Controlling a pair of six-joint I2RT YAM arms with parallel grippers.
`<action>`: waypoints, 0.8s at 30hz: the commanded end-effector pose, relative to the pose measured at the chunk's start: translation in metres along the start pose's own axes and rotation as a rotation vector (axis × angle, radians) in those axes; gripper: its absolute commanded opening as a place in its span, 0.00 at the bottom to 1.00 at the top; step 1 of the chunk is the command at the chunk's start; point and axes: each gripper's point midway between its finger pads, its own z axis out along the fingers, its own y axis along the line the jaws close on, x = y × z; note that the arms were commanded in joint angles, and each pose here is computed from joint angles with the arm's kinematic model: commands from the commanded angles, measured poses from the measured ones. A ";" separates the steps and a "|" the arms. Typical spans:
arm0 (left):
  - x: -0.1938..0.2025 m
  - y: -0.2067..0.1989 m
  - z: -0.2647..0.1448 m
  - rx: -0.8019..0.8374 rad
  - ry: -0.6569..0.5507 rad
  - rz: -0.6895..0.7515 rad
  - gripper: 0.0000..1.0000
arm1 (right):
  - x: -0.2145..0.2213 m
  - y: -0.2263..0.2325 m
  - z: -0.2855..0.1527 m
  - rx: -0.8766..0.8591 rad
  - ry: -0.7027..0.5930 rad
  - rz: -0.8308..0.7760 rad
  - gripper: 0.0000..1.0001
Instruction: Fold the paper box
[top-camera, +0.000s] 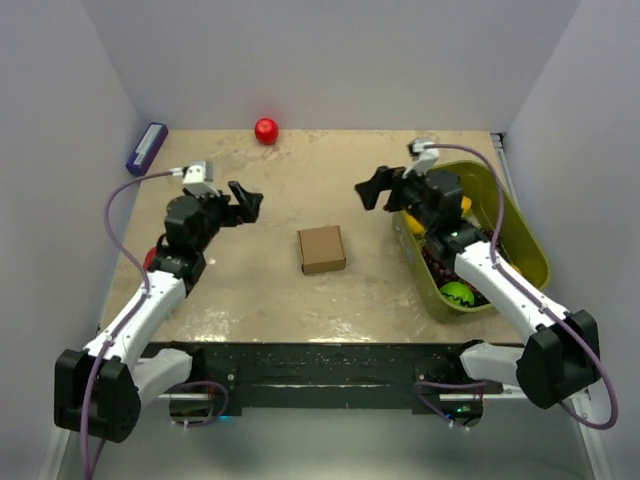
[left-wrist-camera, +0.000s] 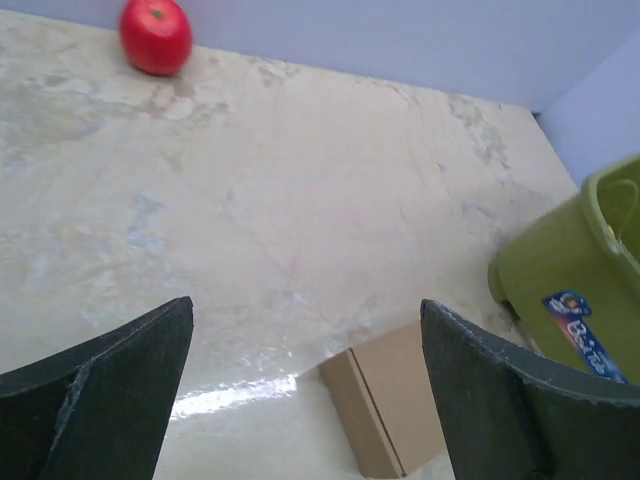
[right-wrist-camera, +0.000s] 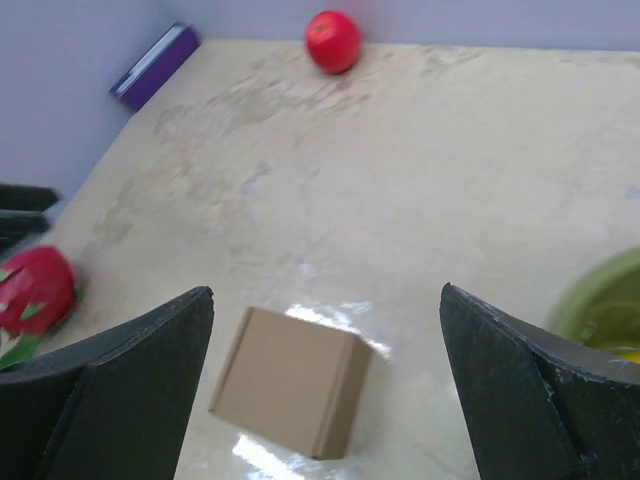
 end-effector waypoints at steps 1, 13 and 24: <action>-0.047 0.010 -0.024 0.036 -0.040 -0.023 1.00 | -0.045 -0.040 -0.027 0.014 -0.084 0.070 0.99; -0.097 0.010 -0.066 -0.019 -0.141 0.154 1.00 | -0.089 -0.090 -0.105 0.249 -0.232 0.018 0.99; -0.095 0.015 -0.071 -0.046 -0.146 0.163 1.00 | -0.080 -0.096 -0.107 0.277 -0.218 0.026 0.99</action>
